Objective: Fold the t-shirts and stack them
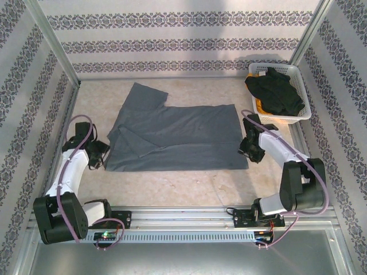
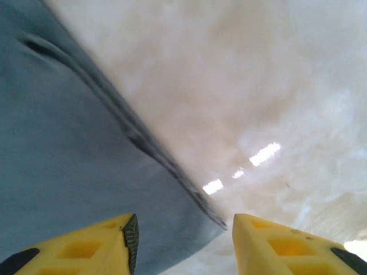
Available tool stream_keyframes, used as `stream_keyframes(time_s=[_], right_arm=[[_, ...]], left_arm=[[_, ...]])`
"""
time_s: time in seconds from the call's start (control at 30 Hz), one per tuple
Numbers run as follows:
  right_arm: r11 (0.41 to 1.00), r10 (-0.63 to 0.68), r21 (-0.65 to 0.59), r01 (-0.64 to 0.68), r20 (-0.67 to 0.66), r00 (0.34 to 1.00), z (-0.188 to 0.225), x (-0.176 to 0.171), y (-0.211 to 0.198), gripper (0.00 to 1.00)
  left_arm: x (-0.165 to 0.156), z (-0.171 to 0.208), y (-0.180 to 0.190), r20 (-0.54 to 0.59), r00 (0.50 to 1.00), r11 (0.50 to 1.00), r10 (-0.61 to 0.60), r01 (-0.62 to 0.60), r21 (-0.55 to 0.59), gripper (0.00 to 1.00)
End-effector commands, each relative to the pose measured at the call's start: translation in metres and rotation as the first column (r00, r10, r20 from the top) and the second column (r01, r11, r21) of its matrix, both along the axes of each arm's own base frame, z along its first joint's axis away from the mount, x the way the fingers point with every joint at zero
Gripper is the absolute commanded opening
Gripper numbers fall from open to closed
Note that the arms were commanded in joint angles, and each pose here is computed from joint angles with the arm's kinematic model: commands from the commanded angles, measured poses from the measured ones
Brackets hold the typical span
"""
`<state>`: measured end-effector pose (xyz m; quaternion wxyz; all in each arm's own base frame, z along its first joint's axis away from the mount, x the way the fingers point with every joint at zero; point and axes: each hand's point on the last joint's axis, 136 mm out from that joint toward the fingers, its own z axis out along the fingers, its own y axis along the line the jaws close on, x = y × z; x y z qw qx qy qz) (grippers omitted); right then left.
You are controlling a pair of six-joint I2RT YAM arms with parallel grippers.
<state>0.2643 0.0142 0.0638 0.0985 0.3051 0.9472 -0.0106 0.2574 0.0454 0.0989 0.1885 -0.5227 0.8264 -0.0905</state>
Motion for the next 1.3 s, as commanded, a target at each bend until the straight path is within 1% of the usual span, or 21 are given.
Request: stream_keyframes(time_s=[0.0,0.03,0.07,0.1,0.13,0.2,0.3,0.4,0.53,0.63,0.77,0.83,0.93,1.1,1.17,1.2,1.27], right_arm=[[0.990,0.126,0.045,-0.136,0.186,0.974,0.039,0.033,0.029,0.48],[0.974,0.170,0.103,-0.200,0.245,0.954,0.045,0.044,0.048,0.49],[0.941,0.213,0.191,-0.278,0.305,0.928,0.051,0.054,0.074,0.49],[0.901,0.245,0.264,-0.345,0.350,0.904,0.056,0.060,0.097,0.49],[0.866,0.265,0.310,-0.391,0.378,0.887,0.060,0.064,0.115,0.49],[0.769,0.314,0.400,-0.498,0.443,0.840,0.070,0.068,0.155,0.49],[0.691,0.377,0.445,-0.570,0.451,0.809,0.072,0.065,0.189,0.49],[0.662,0.405,0.462,-0.590,0.441,0.801,0.066,0.065,0.206,0.49],[0.675,0.386,0.475,-0.564,0.424,0.819,0.057,0.069,0.209,0.49],[0.693,0.386,0.471,-0.546,0.398,0.832,0.051,0.070,0.206,0.48],[0.699,0.395,0.469,-0.540,0.377,0.838,0.045,0.068,0.205,0.46],[0.704,0.389,0.470,-0.533,0.374,0.842,0.043,0.067,0.203,0.46],[0.711,0.387,0.470,-0.524,0.360,0.849,0.040,0.065,0.201,0.45],[0.722,0.384,0.461,-0.517,0.355,0.852,0.040,0.065,0.198,0.43],[0.722,0.381,0.459,-0.517,0.360,0.851,0.042,0.065,0.197,0.42],[0.722,0.378,0.459,-0.518,0.364,0.851,0.043,0.066,0.196,0.42],[0.722,0.372,0.460,-0.518,0.374,0.850,0.047,0.067,0.196,0.41]], left_arm=[[0.022,0.014,-0.029,0.085,0.996,0.995,0.002,0.007,-0.099,0.58],[0.029,0.012,-0.046,0.091,0.996,0.988,-0.017,0.031,-0.154,0.57],[0.035,0.010,-0.064,0.102,0.994,0.978,-0.035,0.055,-0.202,0.58],[0.039,0.006,-0.079,0.097,0.994,0.968,-0.044,0.066,-0.242,0.58],[0.041,0.002,-0.094,0.094,0.994,0.959,-0.054,0.078,-0.271,0.58],[0.044,-0.009,-0.120,0.087,0.995,0.941,-0.056,0.081,-0.329,0.57],[0.046,-0.029,-0.139,0.046,0.998,0.927,-0.053,0.066,-0.369,0.57],[0.045,-0.047,-0.143,0.007,1.000,0.915,-0.016,0.018,-0.402,0.55],[0.042,-0.057,-0.145,-0.053,0.998,0.917,-0.043,0.018,-0.398,0.54],[0.044,-0.064,-0.148,-0.052,0.998,0.908,-0.029,0.005,-0.419,0.53],[0.048,-0.066,-0.149,-0.049,0.999,0.906,-0.020,-0.002,-0.422,0.44],[0.050,-0.064,-0.150,-0.043,0.999,0.905,-0.022,0.002,-0.426,0.37],[0.052,-0.062,-0.152,-0.047,0.998,0.903,-0.035,0.012,-0.429,0.32],[0.052,-0.060,-0.152,-0.046,0.998,0.904,-0.047,0.023,-0.427,0.09],[0.054,-0.057,-0.151,-0.038,0.998,0.908,-0.049,0.029,-0.419,0.02],[0.057,-0.054,-0.151,-0.026,0.998,0.912,-0.056,0.041,-0.408,0.00],[0.067,-0.045,-0.150,0.007,0.997,0.919,-0.080,0.076,-0.386,0.00]])
